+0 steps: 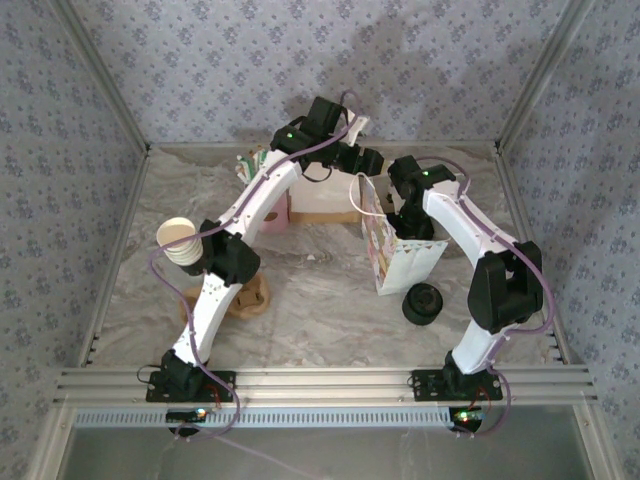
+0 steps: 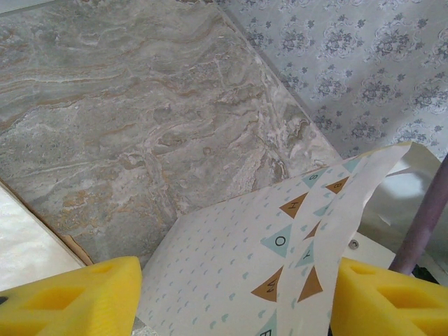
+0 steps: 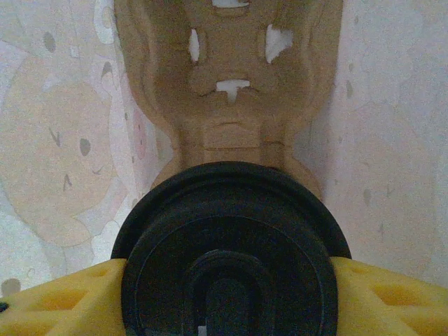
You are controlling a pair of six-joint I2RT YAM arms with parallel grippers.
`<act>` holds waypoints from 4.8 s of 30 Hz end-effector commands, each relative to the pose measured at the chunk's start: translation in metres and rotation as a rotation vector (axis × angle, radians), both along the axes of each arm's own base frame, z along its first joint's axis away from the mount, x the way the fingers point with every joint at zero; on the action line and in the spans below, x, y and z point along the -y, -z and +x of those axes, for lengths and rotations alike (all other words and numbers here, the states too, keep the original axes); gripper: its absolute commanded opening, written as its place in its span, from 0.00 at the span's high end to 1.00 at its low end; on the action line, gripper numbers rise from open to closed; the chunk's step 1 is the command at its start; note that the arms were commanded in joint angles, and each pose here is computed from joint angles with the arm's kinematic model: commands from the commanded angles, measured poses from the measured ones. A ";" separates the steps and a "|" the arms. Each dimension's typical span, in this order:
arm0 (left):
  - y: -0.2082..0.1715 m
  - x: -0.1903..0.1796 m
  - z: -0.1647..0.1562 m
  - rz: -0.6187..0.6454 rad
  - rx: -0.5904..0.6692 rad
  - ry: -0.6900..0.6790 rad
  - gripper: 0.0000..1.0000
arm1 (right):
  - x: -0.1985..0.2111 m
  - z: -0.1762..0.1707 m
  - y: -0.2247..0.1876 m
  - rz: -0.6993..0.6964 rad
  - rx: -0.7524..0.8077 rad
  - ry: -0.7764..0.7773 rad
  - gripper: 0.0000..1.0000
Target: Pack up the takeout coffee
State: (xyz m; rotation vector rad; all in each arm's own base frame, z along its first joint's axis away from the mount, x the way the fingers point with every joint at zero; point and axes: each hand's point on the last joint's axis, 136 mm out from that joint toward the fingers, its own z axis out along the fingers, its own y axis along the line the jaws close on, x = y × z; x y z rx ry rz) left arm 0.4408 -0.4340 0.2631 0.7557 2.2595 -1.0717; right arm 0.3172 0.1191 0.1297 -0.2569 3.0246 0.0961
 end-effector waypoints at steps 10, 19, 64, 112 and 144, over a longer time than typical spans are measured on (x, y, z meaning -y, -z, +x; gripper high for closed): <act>-0.020 0.002 -0.004 -0.021 0.039 0.001 0.31 | 0.004 -0.013 0.038 -0.047 -0.114 -0.022 0.32; -0.020 0.002 -0.005 -0.021 0.037 0.002 0.31 | 0.006 -0.012 0.032 -0.055 -0.104 -0.021 0.26; -0.020 0.004 -0.005 -0.025 0.037 0.001 0.31 | 0.003 -0.012 -0.027 -0.026 -0.008 -0.013 0.04; -0.031 0.011 -0.010 -0.057 0.045 0.014 0.31 | 0.009 -0.015 -0.102 0.013 0.182 0.023 0.04; -0.049 0.012 -0.016 -0.085 0.062 0.015 0.23 | 0.011 -0.024 -0.131 0.057 0.266 0.044 0.06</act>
